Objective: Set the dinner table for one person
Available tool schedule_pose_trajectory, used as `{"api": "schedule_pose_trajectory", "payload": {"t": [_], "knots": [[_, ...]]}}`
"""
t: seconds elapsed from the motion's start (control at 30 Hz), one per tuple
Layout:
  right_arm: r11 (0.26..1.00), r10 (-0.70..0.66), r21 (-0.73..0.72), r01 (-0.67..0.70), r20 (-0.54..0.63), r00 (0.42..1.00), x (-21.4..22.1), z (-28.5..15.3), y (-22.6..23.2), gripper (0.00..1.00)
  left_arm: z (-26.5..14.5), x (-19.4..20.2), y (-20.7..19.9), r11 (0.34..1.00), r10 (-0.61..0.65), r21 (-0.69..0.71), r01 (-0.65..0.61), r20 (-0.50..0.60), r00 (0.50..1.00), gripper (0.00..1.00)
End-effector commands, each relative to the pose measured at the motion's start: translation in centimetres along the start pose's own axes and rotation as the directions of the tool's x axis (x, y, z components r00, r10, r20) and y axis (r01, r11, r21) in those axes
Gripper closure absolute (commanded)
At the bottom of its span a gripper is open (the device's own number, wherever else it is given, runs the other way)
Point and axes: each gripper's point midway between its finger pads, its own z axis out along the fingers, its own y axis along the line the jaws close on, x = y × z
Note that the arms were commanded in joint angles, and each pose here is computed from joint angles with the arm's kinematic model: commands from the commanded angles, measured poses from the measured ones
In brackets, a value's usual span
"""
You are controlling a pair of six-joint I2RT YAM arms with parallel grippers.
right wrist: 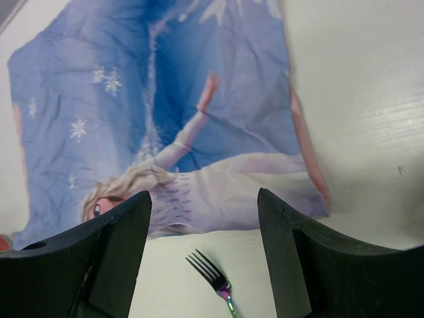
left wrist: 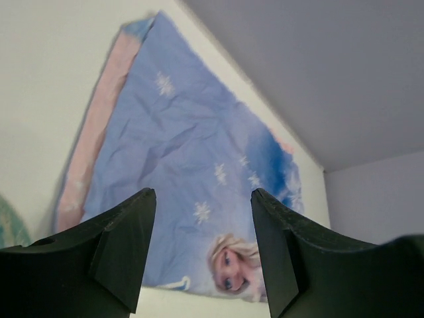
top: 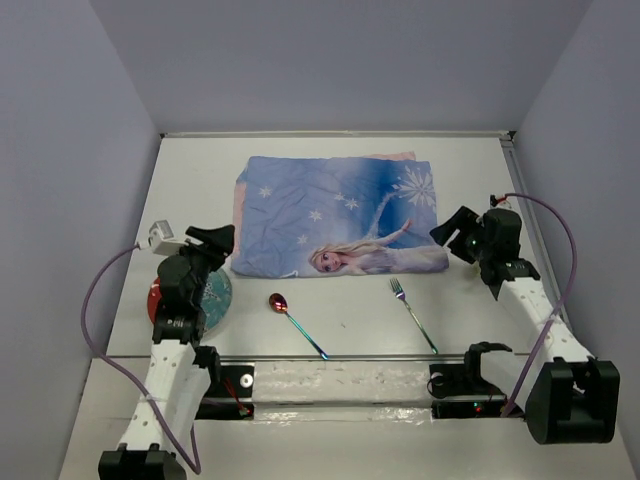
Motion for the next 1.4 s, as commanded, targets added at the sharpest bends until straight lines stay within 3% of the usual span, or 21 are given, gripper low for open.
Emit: {"api": "schedule_pose_trajectory", "payload": {"t": [0.0, 0.13, 0.2, 0.27, 0.4, 0.43, 0.57, 0.63, 0.73, 1.0, 1.37], "knots": [[0.99, -0.098, -0.092, 0.104, 0.063, 0.993, -2.9, -1.4, 4.7, 0.29, -1.1, -4.5, -6.9, 0.983, 0.069, 0.166, -0.082, 0.08, 0.994, 0.3], [0.953, -0.198, -0.206, 0.22, 0.124, 0.972, -4.7, -2.7, 11.0, 0.31, -2.4, -7.5, -10.9, 0.959, 0.132, 0.231, -0.161, 0.136, 0.982, 0.3], [0.924, -0.264, -0.271, 0.271, 0.062, 0.963, -2.3, -1.9, 14.6, 0.31, -2.9, -8.5, -12.7, 0.943, 0.17, 0.262, -0.206, 0.154, 0.973, 0.3], [0.869, -0.355, -0.364, 0.337, 0.017, 0.935, 2.3, -2.5, 19.7, 0.31, -3.9, -10.2, -15.1, 0.916, 0.239, 0.284, -0.283, 0.18, 0.954, 0.3], [0.811, -0.346, -0.518, 0.272, -0.048, 0.937, 8.9, -2.4, 27.3, 0.32, -6.4, -13.1, -18.0, 0.877, 0.333, 0.265, -0.4, 0.265, 0.905, 0.26], [0.78, -0.381, -0.564, 0.271, -0.085, 0.92, 12.6, -2.3, 29.2, 0.32, -7.1, -13.9, -18.6, 0.873, 0.34, 0.257, -0.414, 0.288, 0.895, 0.25], [0.741, -0.401, -0.625, 0.244, -0.122, 0.908, 19.1, -2.0, 35.0, 0.34, -7.9, -14.4, -19.8, 0.839, 0.374, 0.279, -0.467, 0.327, 0.868, 0.21], [0.732, -0.401, -0.651, 0.201, -0.174, 0.899, 22.4, -1.0, 37.1, 0.41, -7.8, -14.2, -19.6, 0.825, 0.398, 0.273, -0.495, 0.341, 0.852, 0.19], [0.719, -0.406, -0.675, 0.165, -0.215, 0.888, 25.8, -1.0, 39.5, 0.44, -7.6, -13.6, -19.2, 0.813, 0.413, 0.271, -0.515, 0.353, 0.839, 0.18], [0.765, -0.427, -0.638, 0.093, -0.393, 0.814, 35.0, 3.5, 38.4, 0.46, -7.5, -12.9, -17.7, 0.813, 0.431, 0.231, -0.535, 0.38, 0.819, 0.15], [0.782, -0.415, -0.624, 0.01, -0.508, 0.754, 40.2, 5.6, 38.7, 0.51, -8.1, -12.5, -18.1, 0.806, 0.419, 0.261, -0.531, 0.382, 0.824, 0.16]]}}
